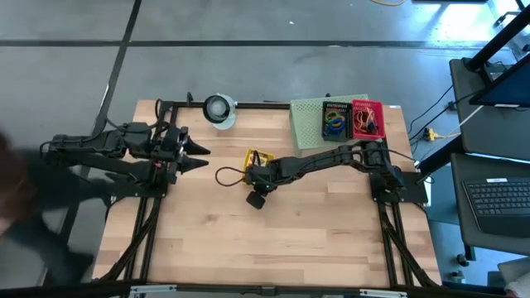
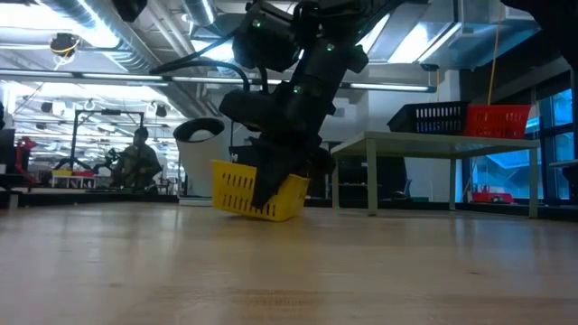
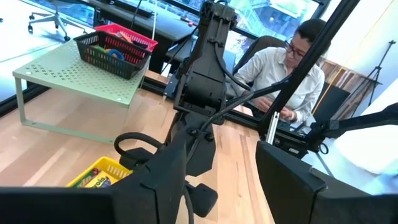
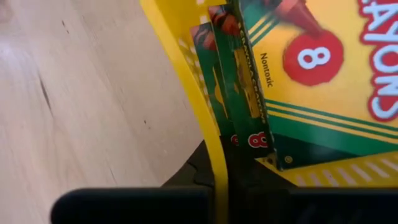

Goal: Pick & Place Office Desk Supplies
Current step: Put the yellow bin filled with crayon boxes on the shelf

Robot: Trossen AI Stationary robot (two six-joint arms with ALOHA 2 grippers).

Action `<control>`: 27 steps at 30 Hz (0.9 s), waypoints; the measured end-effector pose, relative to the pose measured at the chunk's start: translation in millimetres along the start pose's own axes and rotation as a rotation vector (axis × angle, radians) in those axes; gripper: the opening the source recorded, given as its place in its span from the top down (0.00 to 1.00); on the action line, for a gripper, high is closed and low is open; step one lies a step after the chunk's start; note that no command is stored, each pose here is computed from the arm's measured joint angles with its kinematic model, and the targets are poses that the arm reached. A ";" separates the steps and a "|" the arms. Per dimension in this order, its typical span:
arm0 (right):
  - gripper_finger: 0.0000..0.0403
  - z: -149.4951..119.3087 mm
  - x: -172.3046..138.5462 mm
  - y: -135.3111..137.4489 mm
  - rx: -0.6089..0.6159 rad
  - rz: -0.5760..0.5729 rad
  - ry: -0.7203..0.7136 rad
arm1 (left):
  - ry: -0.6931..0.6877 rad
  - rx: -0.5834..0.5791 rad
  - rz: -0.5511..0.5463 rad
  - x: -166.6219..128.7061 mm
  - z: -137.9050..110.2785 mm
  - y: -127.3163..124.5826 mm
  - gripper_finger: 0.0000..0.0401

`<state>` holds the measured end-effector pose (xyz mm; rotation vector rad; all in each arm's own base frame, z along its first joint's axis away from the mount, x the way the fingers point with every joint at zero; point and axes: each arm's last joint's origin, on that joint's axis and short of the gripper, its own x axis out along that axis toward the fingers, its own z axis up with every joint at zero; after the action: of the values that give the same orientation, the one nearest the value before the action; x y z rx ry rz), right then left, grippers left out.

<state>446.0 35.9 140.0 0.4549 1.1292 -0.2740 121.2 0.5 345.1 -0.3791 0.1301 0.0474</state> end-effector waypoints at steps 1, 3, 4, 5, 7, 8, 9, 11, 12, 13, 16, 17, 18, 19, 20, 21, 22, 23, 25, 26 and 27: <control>0.99 0.0 0.0 0.0 0.001 0.001 0.000 | 0.002 0.000 0.001 0.0 -0.2 0.1 0.53; 0.99 -0.2 0.2 0.0 0.004 0.003 0.003 | 0.014 0.000 0.006 0.0 -1.4 0.6 0.53; 0.99 -0.4 0.2 0.0 0.006 0.005 0.007 | 0.022 0.001 0.009 0.0 -2.1 0.8 0.53; 0.99 -0.7 0.1 0.3 0.006 0.011 0.012 | 0.030 0.001 0.013 -0.1 -3.0 1.2 0.53; 0.99 -1.6 0.1 0.9 0.006 0.028 0.029 | 0.053 0.001 0.022 -0.2 -5.1 2.1 0.53; 0.99 -2.1 0.0 1.2 0.005 0.033 0.035 | 0.060 0.002 0.025 -0.2 -5.9 2.4 0.53; 0.99 -2.8 -1.7 2.4 0.002 0.039 0.040 | 0.069 0.002 0.029 -0.3 -6.7 2.7 0.53; 1.00 -6.2 -3.2 5.3 -0.010 0.049 0.061 | 0.084 0.003 0.036 -0.4 -8.2 3.3 0.53; 1.00 -6.9 -5.6 7.6 -0.014 0.057 0.067 | 0.092 0.003 0.039 -0.5 -8.9 3.7 0.53; 1.00 -7.8 -9.6 9.7 -0.028 0.064 0.086 | 0.098 0.006 0.042 -0.5 -9.5 3.9 0.53; 1.00 -3.2 -26.5 21.0 -0.098 0.090 0.110 | 0.112 0.020 0.047 -1.3 -10.9 4.5 0.53; 1.00 -1.7 -33.8 24.4 -0.128 0.099 0.126 | 0.116 0.028 0.048 -1.4 -11.3 4.6 0.53; 1.00 0.1 -40.3 28.2 -0.153 0.110 0.134 | 0.115 0.035 0.048 -1.4 -11.2 4.6 0.53; 1.00 2.5 -45.6 31.8 -0.172 0.123 0.135 | 0.114 0.043 0.047 -1.6 -11.1 4.6 0.53; 1.00 4.2 -50.5 34.9 -0.187 0.130 0.138 | 0.113 0.049 0.046 -2.0 -11.0 4.6 0.53; 1.00 5.5 -55.3 36.6 -0.200 0.128 0.147 | 0.112 0.055 0.046 -2.2 -10.9 4.5 0.53; 1.00 6.6 -60.2 38.2 -0.212 0.124 0.156 | 0.112 0.056 0.045 -2.3 -10.9 4.5 0.53; 1.00 8.5 -64.6 39.6 -0.219 0.124 0.158 | 0.110 0.056 0.045 -2.7 -10.8 4.5 0.53; 1.00 11.1 -70.1 41.3 -0.232 0.125 0.151 | 0.109 0.056 0.044 -3.1 -10.8 4.5 0.53; 1.00 11.8 -71.9 41.2 -0.235 0.120 0.154 | 0.111 0.057 0.045 -3.2 -10.9 4.6 0.53; 1.00 12.4 -73.4 41.2 -0.237 0.116 0.155 | 0.112 0.057 0.045 -4.0 -11.1 4.7 0.53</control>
<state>443.9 64.8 220.0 0.3330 1.2643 -0.0025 115.6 0.6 333.6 -0.3222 0.2506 0.0669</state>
